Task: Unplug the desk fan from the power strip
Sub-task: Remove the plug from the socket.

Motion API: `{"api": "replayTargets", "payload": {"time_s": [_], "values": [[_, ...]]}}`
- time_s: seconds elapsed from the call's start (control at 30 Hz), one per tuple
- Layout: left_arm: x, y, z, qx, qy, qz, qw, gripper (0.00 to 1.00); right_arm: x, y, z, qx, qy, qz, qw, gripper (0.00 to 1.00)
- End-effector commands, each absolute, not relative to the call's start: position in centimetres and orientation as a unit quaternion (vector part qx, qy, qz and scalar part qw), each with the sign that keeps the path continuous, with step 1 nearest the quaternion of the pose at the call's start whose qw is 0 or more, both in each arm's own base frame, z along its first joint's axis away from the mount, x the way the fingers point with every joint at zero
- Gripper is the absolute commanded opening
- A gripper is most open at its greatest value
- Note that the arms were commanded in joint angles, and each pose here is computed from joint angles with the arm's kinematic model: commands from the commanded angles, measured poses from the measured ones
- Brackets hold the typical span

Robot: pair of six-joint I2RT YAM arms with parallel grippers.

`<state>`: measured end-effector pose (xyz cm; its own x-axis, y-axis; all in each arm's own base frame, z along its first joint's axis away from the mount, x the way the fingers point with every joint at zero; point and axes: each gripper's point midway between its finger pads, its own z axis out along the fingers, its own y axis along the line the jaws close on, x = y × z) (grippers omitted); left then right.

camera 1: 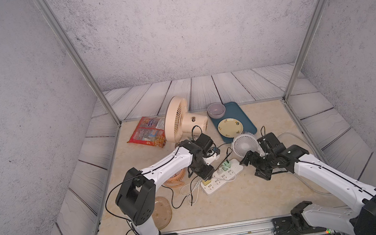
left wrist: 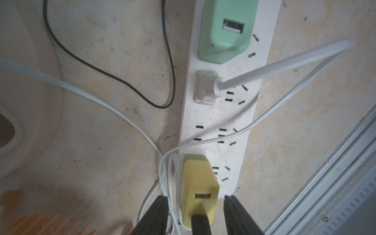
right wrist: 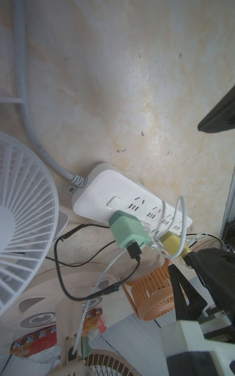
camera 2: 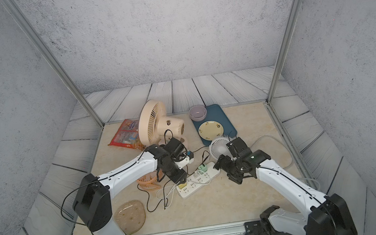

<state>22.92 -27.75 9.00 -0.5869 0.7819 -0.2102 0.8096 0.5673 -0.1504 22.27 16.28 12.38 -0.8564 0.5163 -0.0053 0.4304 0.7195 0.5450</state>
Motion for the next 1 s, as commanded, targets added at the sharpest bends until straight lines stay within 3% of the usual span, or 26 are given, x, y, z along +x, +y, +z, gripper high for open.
{"api": "replayTargets", "payload": {"time_s": [0.0,0.13,0.47,0.97], "values": [[22.7,-28.2,8.8,0.454,0.882,-0.115,0.049,0.45,22.5,16.5,12.0,0.264,0.922,0.271,0.077,0.9],[22.6,-28.3,8.5,0.457,0.882,-0.108,0.047,0.38,22.7,16.9,11.7,0.276,0.916,0.283,0.07,0.9],[22.2,-28.4,7.9,0.466,0.879,-0.092,0.046,0.33,23.1,18.4,11.2,0.291,0.904,0.307,0.062,0.84],[22.0,-27.8,7.2,0.465,0.882,-0.066,0.044,0.39,22.6,20.9,10.0,0.298,0.897,0.323,0.04,0.82]]}}
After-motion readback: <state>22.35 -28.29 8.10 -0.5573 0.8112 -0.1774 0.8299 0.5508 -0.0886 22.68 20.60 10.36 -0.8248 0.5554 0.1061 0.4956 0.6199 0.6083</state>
